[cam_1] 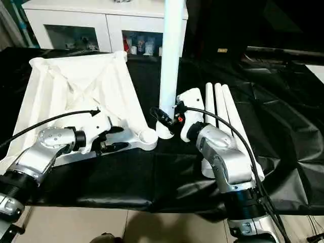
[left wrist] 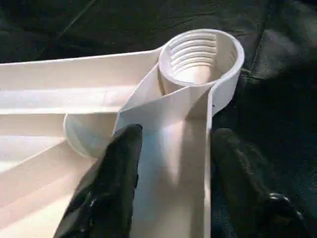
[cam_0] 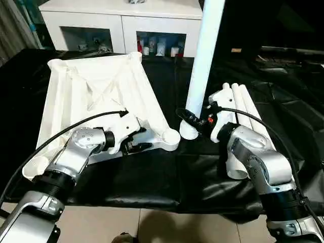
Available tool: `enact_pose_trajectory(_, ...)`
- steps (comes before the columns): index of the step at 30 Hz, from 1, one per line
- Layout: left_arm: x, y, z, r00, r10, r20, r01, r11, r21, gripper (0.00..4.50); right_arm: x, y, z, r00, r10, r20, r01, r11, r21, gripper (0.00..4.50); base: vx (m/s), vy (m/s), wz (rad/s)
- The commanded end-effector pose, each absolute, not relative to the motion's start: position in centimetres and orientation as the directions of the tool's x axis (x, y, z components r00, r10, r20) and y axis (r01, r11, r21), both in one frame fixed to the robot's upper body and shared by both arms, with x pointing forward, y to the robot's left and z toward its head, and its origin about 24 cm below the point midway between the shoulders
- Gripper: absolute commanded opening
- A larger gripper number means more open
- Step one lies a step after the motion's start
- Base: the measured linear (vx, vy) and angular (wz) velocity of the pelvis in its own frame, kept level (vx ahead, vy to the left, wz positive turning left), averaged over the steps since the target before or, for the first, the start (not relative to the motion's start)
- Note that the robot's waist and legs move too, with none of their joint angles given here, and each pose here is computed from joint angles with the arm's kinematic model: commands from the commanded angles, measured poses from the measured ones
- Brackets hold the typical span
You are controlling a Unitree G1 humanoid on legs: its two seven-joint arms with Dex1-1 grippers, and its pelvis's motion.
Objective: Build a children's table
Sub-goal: Insert table leg to table base
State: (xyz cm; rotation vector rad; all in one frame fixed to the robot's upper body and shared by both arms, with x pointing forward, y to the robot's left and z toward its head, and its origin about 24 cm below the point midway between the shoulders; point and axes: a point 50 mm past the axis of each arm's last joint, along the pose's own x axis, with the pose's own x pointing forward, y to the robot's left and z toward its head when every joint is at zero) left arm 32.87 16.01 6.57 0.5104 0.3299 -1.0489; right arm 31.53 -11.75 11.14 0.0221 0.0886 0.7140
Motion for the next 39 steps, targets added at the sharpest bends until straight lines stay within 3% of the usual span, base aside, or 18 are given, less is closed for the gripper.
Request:
enact_pose_trajectory(1, 32.9, 16.0, 6.7, 0.432, -0.749, -0.503, 0.901, 0.381, 0.207, 2.25, 31.5, -11.8, 11.4, 0.751, 0.657, -0.064, -0.656, 0.754, 0.036, 1.86, 0.0, 0.0, 0.0)
enact_pose_trajectory(7, 32.7, 16.4, 6.3, 0.375, -0.764, -0.525, 0.924, 0.352, 0.148, 1.75, 31.5, -12.0, 11.3, 0.753, 0.654, -0.07, -0.654, 0.756, 0.033, 1.86, 0.0, 0.0, 0.0)
enact_pose_trajectory(18, 32.9, 17.8, 6.0, 0.383, -0.73, -0.566, 0.916, 0.381, 0.129, 0.76, 31.6, -11.9, 11.3, 0.748, 0.66, -0.074, -0.66, 0.751, 0.03, 1.86, 0.0, 0.0, 0.0)
enact_pose_trajectory(30, 32.2, 18.9, 5.5, 0.331, -0.702, -0.63, 0.934, 0.339, 0.114, 0.04, 31.7, -11.9, 11.3, 0.747, 0.66, -0.074, -0.66, 0.75, 0.028, 1.86, 0.0, 0.0, 0.0)
enact_pose_trajectory(34, 32.3, 18.7, 5.6, 0.337, -0.71, -0.618, 0.933, 0.34, 0.118, 0.0, 31.7, -11.7, 11.4, 0.743, 0.666, -0.068, -0.664, 0.746, 0.043, 1.86, 0.0, 0.0, 0.0)
enact_pose_trajectory(39, 32.4, 17.4, 5.7, 0.334, -0.749, -0.572, 0.939, 0.321, 0.127, 0.0, 31.7, -11.1, 11.7, 0.704, 0.708, -0.061, -0.697, 0.705, 0.133, 1.86, 0.0, 0.0, 0.0)
